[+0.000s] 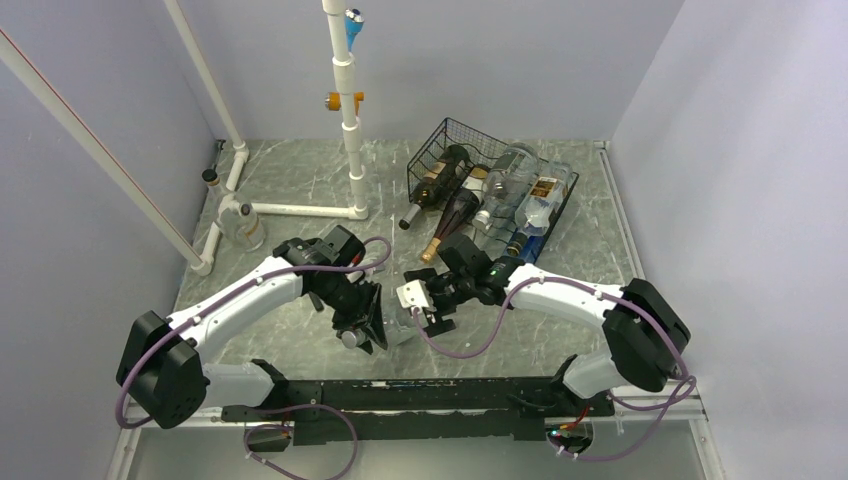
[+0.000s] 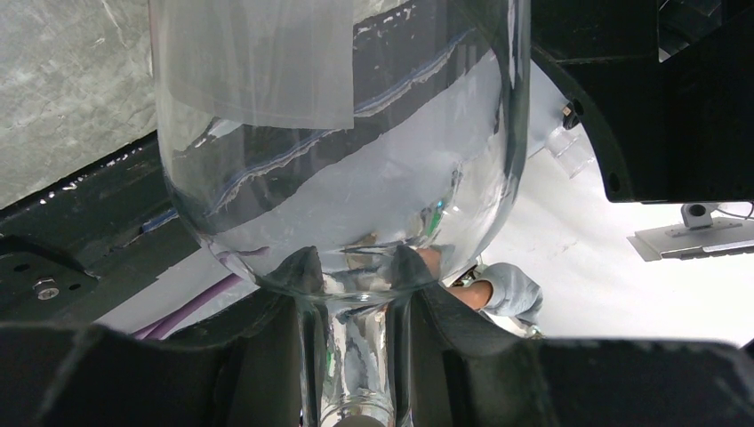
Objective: Take the wine bottle off the wine rack
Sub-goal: Place the wine bottle at the center of the board, then pick up the wine bottle from the center of the board, then place the wine bottle at the center of the board.
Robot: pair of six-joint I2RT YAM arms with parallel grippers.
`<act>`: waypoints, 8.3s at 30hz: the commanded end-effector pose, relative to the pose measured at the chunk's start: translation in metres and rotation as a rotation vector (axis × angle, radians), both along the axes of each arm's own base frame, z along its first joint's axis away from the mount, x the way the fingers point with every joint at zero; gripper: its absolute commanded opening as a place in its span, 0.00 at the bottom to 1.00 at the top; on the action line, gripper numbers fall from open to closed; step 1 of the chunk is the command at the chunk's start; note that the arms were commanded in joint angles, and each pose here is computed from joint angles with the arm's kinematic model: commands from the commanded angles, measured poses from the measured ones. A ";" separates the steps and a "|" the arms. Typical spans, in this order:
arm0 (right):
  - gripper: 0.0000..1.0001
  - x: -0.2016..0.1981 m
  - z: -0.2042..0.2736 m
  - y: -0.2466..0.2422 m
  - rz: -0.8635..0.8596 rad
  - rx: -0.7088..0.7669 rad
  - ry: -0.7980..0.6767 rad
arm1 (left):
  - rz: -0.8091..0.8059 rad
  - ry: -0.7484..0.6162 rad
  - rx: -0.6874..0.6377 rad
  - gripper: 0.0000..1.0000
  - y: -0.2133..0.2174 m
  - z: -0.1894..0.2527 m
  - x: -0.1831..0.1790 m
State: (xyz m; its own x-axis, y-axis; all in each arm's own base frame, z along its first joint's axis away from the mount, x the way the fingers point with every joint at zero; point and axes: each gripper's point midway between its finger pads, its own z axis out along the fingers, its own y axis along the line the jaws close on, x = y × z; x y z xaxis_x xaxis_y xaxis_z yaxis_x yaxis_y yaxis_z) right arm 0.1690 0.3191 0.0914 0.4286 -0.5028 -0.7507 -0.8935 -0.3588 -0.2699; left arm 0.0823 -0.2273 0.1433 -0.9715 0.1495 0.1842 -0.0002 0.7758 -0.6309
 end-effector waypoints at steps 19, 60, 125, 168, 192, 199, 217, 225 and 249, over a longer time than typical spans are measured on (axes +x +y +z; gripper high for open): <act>0.86 0.002 -0.002 -0.004 -0.017 0.043 0.100 | -0.036 -0.158 -0.221 0.63 -0.030 0.058 0.021; 0.90 0.016 0.001 -0.023 -0.058 0.044 0.197 | -0.096 -0.717 -0.330 0.88 -0.033 0.091 0.055; 0.99 0.040 0.165 -0.150 -0.340 0.310 0.162 | -0.130 -1.831 -0.701 0.99 -0.037 0.106 0.088; 0.99 0.067 0.161 -0.205 -0.569 0.536 0.197 | -0.092 -1.857 -0.672 0.63 -0.066 0.096 0.104; 0.99 0.066 0.158 -0.206 -0.572 0.535 0.195 | 0.003 -2.011 -0.546 0.00 -0.044 0.142 0.122; 0.99 0.066 0.158 -0.206 -0.571 0.532 0.190 | 0.055 -2.073 -0.480 0.00 -0.025 0.164 0.131; 0.99 0.064 0.156 -0.206 -0.567 0.530 0.187 | 0.227 -2.127 -0.285 0.00 0.037 0.193 0.170; 0.99 0.065 0.155 -0.206 -0.570 0.524 0.184 | 0.321 -2.162 -0.201 0.00 0.065 0.212 0.189; 0.99 0.061 0.153 -0.206 -0.565 0.515 0.169 | 0.572 -2.247 0.146 0.00 0.165 0.260 0.282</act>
